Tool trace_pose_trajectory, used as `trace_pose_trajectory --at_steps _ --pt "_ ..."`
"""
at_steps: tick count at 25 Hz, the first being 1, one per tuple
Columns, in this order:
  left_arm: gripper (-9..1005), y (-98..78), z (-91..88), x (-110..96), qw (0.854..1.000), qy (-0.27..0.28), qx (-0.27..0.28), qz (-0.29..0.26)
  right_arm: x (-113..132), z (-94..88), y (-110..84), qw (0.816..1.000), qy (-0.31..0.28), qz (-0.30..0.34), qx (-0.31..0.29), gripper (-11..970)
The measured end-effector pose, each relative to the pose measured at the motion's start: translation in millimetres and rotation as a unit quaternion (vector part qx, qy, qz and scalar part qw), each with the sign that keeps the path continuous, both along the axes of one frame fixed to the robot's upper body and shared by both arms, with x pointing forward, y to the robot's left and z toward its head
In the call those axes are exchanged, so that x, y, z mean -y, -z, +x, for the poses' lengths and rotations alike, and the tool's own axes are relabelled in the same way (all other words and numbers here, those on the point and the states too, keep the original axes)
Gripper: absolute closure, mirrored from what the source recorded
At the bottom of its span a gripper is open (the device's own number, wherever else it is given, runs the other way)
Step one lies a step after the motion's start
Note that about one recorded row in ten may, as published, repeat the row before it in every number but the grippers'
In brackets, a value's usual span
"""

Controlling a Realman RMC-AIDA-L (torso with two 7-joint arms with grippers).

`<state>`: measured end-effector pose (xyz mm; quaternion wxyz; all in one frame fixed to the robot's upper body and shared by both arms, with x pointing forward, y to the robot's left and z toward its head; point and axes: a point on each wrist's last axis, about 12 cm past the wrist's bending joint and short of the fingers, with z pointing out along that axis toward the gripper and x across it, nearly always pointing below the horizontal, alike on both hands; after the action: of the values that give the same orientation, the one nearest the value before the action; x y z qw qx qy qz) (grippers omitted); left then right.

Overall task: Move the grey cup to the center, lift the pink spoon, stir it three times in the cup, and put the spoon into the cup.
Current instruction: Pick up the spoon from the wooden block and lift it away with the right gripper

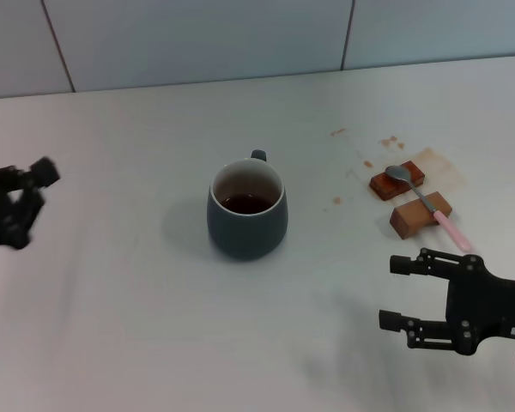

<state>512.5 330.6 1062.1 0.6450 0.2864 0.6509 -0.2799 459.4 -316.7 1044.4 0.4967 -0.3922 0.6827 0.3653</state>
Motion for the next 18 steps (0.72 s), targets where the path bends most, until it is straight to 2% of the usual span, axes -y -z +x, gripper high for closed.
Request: trace_pose_trajectory --at_steps 4,7,10,17,18 --pt "997 -24.9 -9.1 -26.2 0.993 0.111 -0.018 0.033 0.0 0.6 -0.5 1.000 0.001 0.000 0.002 181" --pt "997 -31.7 -15.4 -36.6 0.984 0.158 -0.045 0.065 -0.3 1.1 -0.4 1.000 0.002 -0.001 0.002 181" --pt "998 -32.3 -18.7 -42.0 0.981 0.159 -0.073 0.081 0.0 1.7 -0.8 1.000 0.005 0.001 0.003 181" --pt "998 -32.9 -18.3 -42.9 0.981 0.154 -0.085 0.076 -1.2 2.0 -1.2 1.000 0.006 0.005 0.002 181" --pt "998 -29.9 -15.6 -39.5 0.984 0.137 -0.088 0.067 -1.4 2.2 -1.2 1.000 0.005 0.006 0.002 181"
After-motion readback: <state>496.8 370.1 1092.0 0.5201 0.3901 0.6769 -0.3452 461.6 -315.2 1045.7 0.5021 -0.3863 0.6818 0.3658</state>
